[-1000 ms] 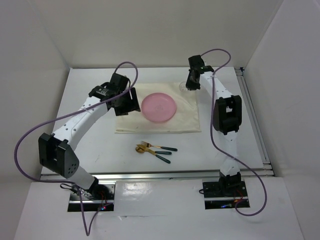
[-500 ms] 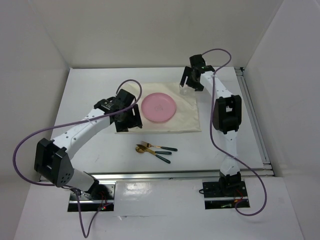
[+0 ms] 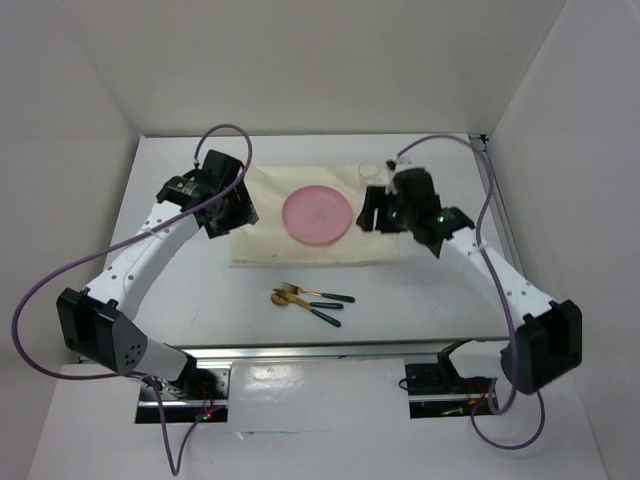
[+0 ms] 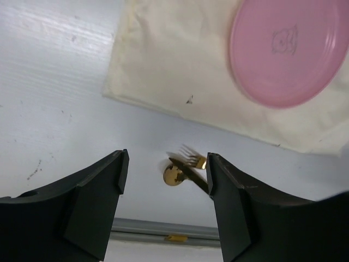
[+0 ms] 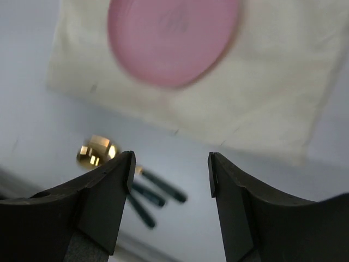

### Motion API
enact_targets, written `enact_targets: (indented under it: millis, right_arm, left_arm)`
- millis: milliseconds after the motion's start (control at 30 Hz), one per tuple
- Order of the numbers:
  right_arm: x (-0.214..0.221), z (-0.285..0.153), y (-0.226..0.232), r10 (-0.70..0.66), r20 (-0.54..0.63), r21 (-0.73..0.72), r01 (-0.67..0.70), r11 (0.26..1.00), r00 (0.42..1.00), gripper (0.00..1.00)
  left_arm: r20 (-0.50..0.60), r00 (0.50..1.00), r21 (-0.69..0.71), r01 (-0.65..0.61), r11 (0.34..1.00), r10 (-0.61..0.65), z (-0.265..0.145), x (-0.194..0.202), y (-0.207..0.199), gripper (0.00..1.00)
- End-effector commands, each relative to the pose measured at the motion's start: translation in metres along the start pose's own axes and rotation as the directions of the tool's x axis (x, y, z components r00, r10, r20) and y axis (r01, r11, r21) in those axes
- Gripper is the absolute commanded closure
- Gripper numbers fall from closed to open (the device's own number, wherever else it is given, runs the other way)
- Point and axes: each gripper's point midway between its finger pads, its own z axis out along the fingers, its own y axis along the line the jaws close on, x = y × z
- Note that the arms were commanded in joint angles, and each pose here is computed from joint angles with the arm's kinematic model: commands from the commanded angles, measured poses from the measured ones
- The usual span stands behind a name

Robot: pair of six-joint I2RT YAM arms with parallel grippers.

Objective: Set the dinner table for one person

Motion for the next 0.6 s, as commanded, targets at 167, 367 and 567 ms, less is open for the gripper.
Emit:
enact_targets:
  millis: [167, 367, 567]
  right_arm:
    - [0.178, -0.032, 0.097, -0.254, -0.268, -0.348, 0.153, 0.925, 0.929, 0.34]
    - [0.237, -0.026, 0.122, -0.452, -0.305, -0.402, 0.317, 0.859, 0.838, 0.42]
    - [0.246, 0.001, 0.129, -0.497, -0.300, -0.379, 0.377, 0.845, 0.814, 0.47]
  left_arm:
    - [0.115, 0.993, 0.014, 0.024, 1.000, -0.026, -0.030, -0.047, 0.010, 0.24]
    - [0.100, 0.995, 0.042, 0.017, 0.999, -0.022, -0.029, -0.050, 0.007, 0.24]
    - [0.065, 0.998, 0.038, 0.013, 0.999, -0.015, -0.022, -0.040, 0.009, 0.24]
